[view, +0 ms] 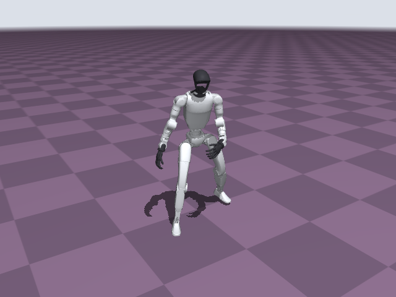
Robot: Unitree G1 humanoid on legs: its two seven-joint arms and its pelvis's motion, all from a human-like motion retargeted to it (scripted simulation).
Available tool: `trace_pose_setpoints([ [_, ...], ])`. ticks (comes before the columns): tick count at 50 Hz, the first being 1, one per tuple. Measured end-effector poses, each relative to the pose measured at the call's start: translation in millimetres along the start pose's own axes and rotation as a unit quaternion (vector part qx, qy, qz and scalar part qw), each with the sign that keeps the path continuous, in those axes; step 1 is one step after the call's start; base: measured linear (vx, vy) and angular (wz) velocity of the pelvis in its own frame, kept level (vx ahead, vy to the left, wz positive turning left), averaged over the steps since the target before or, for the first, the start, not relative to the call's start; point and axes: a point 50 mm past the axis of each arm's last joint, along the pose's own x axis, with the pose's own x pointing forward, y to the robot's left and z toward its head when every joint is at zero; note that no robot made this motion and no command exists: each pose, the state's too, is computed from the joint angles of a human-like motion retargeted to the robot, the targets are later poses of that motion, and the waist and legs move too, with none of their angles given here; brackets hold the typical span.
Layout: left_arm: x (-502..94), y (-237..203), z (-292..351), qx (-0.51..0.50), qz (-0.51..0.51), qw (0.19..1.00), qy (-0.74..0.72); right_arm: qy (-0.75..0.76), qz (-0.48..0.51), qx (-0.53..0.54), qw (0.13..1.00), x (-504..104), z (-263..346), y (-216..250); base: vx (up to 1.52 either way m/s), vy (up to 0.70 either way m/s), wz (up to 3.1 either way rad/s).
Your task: Kungfu
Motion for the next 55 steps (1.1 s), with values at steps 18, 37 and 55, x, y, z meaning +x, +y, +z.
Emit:
trace_pose_setpoints([
  [18,133,2,140,0.296,-0.108,0.926,-0.207,-0.266,0.007,-0.249,0.931,-9,245,-16,-0.55,-0.08,-0.16],
  [37,102,28,113,0.356,-0.112,0.921,-0.107,-0.499,0.322,-0.214,0.775,-89,317,84,0.03,0.12,0.1],
  [55,34,25,106,0.433,-0.053,0.899,-0.037,-0.725,0.434,-0.095,0.527,-212,312,137,0.26,0.27,-0.18],
])
